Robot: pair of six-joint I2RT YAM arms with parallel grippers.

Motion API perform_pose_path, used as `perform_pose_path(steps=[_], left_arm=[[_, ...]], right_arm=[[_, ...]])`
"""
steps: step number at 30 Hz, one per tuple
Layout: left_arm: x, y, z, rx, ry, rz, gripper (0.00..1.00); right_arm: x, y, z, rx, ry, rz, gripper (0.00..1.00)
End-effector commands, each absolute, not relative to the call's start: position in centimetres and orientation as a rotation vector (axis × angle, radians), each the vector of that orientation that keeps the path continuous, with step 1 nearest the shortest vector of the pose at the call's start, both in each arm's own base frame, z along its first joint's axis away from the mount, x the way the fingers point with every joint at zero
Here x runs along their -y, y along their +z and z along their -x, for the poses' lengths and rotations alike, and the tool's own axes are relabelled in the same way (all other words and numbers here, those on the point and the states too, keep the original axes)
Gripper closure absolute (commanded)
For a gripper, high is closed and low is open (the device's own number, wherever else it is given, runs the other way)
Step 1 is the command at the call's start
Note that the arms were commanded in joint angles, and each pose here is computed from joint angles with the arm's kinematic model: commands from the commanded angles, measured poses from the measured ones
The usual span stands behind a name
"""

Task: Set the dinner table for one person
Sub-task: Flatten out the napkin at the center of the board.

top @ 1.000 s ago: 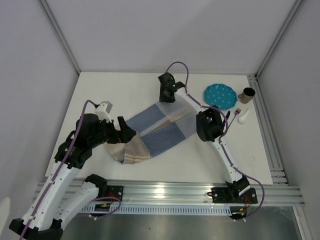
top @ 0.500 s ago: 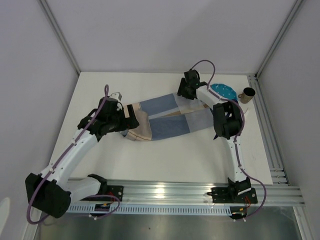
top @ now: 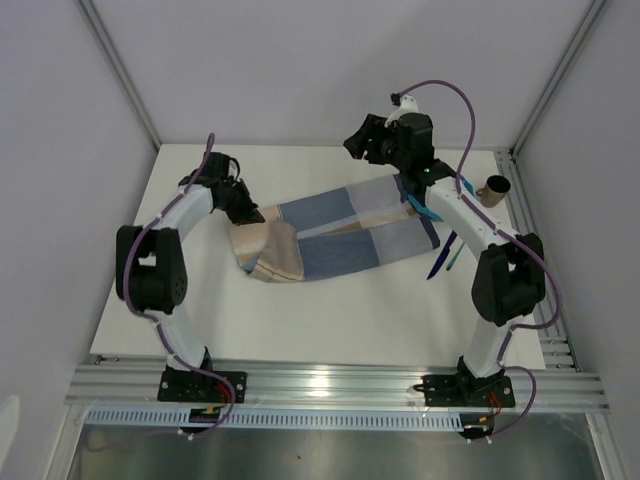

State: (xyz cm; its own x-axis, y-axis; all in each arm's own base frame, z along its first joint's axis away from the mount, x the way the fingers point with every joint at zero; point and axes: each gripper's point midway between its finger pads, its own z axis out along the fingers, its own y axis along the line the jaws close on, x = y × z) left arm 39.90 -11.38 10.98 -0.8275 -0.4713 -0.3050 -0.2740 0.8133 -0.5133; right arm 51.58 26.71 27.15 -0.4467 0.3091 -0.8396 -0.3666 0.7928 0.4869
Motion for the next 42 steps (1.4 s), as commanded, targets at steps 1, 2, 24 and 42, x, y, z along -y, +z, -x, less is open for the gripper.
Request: perform_pose_path(steps=[1,2,24,42], left_arm=[[12.7,10.7,-41.3,-2.662,-0.789,0.631,0.99],[12.9,11.8,-42.7,-2.64,-0.805,0.604,0.99],[2.4,7.7,-41.1,-2.953,0.13,0.571,0.99],[1.0,3.0,-40.3,-3.058,0.282,0.526,0.99]], right_arm=[[-26.6,31.1,-49.6,-1.76,0.778,0.083,0.34],[-26.2,31.6,-48.8,-1.751,0.767,0.085,0.34],[-23.5,33.7,-41.9,-1.679,0.714,0.046,0.33],[-24.7,33.5,-39.9,-1.694,0.75,0.085,0.34]])
